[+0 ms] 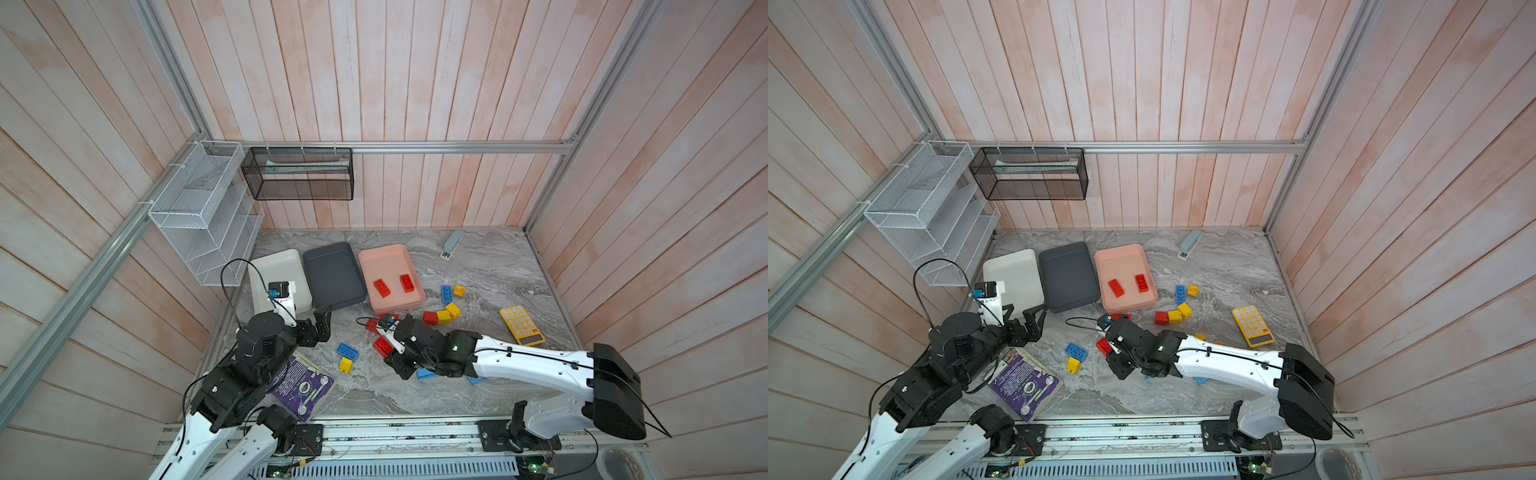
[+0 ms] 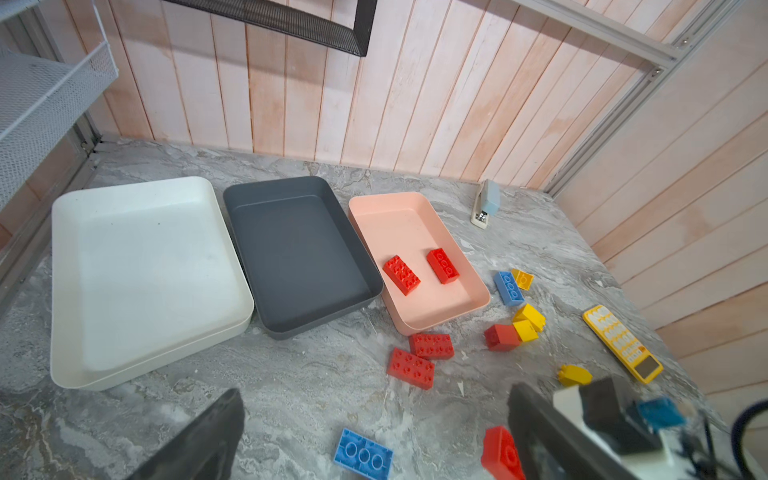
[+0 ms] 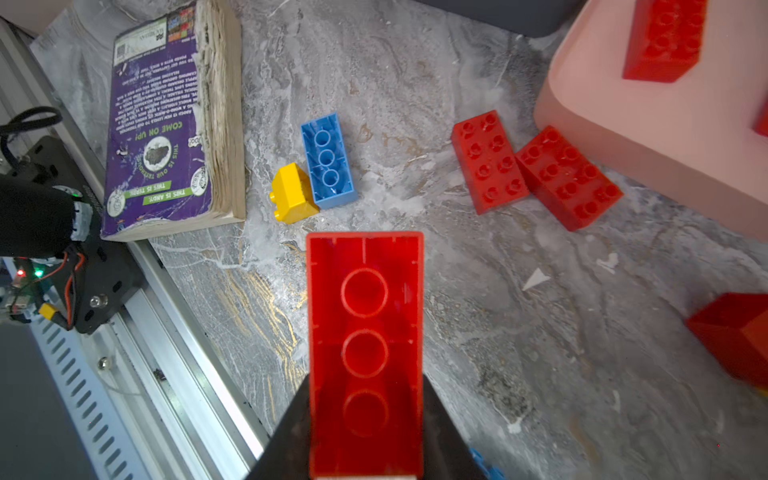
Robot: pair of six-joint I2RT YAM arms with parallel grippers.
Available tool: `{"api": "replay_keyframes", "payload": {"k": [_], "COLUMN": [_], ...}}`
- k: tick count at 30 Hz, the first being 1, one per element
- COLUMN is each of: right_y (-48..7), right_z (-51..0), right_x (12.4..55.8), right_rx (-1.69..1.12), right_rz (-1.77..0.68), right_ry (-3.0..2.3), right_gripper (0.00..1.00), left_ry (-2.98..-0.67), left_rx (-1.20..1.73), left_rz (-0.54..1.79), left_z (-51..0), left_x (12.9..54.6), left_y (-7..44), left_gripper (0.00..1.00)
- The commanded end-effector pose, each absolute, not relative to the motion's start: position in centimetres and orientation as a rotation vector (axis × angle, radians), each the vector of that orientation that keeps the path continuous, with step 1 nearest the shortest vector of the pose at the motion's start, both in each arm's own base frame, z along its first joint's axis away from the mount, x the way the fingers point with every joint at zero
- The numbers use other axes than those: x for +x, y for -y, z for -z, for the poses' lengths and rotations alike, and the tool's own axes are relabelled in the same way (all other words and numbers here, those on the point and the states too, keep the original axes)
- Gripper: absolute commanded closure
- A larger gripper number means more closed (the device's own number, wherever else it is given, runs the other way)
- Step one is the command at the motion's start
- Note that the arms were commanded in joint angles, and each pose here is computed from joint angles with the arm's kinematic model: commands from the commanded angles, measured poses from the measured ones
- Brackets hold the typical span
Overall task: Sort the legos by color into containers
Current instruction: 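Grasp the red brick with the right gripper and lift it, then carry the red brick over the pink tray and open the right gripper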
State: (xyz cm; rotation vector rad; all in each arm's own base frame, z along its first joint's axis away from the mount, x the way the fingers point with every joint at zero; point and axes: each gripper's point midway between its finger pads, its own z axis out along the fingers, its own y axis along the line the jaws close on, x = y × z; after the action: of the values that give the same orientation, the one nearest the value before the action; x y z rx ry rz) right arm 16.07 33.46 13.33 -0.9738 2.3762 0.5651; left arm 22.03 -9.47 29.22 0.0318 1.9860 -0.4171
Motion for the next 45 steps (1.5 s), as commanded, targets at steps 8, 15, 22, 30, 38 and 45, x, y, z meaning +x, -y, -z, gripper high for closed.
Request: {"api": "replay_keyframes", "payload": {"k": [8, 15, 22, 30, 38, 45], "right_y": [-30.0, -30.3, -32.1, -33.0, -32.7, -31.5], "right_z": [-17.2, -17.5, -16.2, -14.0, -13.4, -16.3], "right_x": [22.4, 28.4, 34.6, 39.5, 41.2, 41.5], "right_rx": [-0.717, -0.659, -0.639, -0.61, -0.589, -0.526], "right_rz": [-0.566, -0.574, -0.621, -0.648, -0.655, -0.647], "right_ry": [-2.46, -2.468, -2.458, -2.452, -2.444, -2.363], "right_gripper": [0.79, 0.79, 0.79, 0.71, 0.56, 0.35], "left_ry": [-2.086, -2.118, -2.205, -2.288, -2.307, -2.329], "left_rx": [0.027, -0.007, -0.055, -0.05, -0.072, -0.031], "left_rz": [0.569, 0.761, 0.774, 0.702, 0.686, 0.665], "left_z": [-26.5, -23.1, -17.8, -15.5, -14.7, -15.7], "left_x": [21.3, 21.6, 22.1, 22.8, 22.9, 23.3], "left_y": [11.6, 14.3, 15.1, 15.3, 15.2, 15.7], "left_gripper": [0.0, 0.0, 0.0, 0.01, 0.0, 0.01]}}
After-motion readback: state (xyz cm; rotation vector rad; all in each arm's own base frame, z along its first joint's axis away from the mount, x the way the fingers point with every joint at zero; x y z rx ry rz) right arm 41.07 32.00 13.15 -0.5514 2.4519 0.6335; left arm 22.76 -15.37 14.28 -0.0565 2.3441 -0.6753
